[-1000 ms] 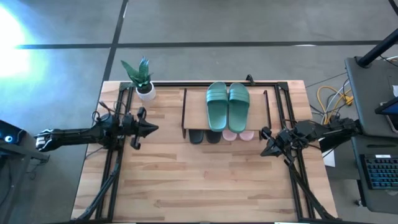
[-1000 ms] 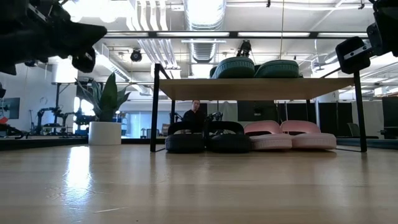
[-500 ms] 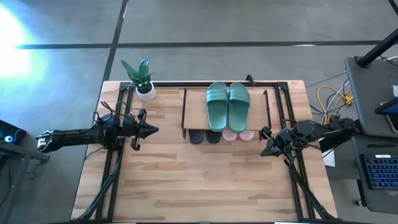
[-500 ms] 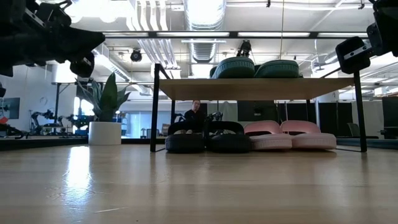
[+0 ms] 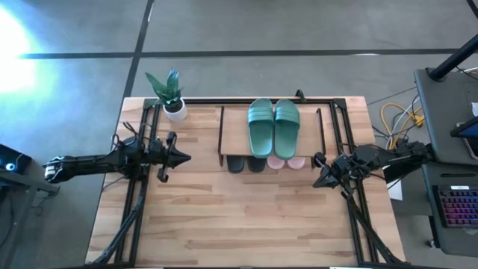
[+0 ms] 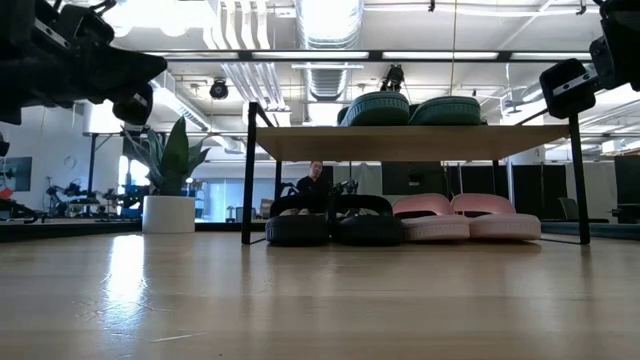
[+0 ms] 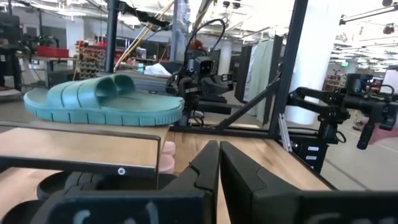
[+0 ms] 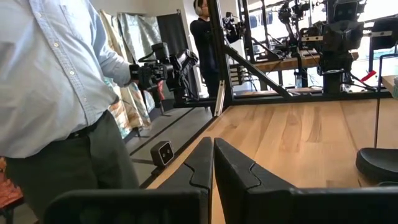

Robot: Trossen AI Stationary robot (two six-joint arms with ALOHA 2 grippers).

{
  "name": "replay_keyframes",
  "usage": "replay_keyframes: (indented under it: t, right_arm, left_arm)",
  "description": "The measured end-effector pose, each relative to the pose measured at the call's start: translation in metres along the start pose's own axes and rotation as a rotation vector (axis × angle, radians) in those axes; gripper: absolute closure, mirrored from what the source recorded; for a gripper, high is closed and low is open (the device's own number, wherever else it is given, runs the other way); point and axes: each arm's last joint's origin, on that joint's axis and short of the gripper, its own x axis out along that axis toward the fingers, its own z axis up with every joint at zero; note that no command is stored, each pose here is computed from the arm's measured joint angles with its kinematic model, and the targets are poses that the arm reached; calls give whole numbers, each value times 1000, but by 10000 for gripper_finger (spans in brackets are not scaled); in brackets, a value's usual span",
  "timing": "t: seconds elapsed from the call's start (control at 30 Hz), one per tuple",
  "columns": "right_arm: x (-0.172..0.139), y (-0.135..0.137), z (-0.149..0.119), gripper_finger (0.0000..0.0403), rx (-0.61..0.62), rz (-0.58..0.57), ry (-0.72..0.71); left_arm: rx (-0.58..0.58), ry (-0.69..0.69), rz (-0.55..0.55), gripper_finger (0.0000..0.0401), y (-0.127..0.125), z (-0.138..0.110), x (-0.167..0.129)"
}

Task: Pick and place slides into the shelf
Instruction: Return to Home Position

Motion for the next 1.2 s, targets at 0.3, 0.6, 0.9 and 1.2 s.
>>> replay_keyframes:
  t: [0.3, 0.6, 0.9, 1.2]
  right_arm:
    - [0, 0, 0, 394, 0, 0, 0]
    - [0, 0, 0, 394, 0, 0, 0]
    - [0, 0, 0, 394, 0, 0, 0]
    - [0, 0, 0, 394, 0, 0, 0]
  left_arm:
    - [-2, 6, 1, 401, 0, -1, 0]
    - [-7, 18, 2, 401, 1, -2, 1]
    - [-6, 16, 2, 401, 1, -2, 1]
    - [-7, 17, 1, 401, 1, -2, 1]
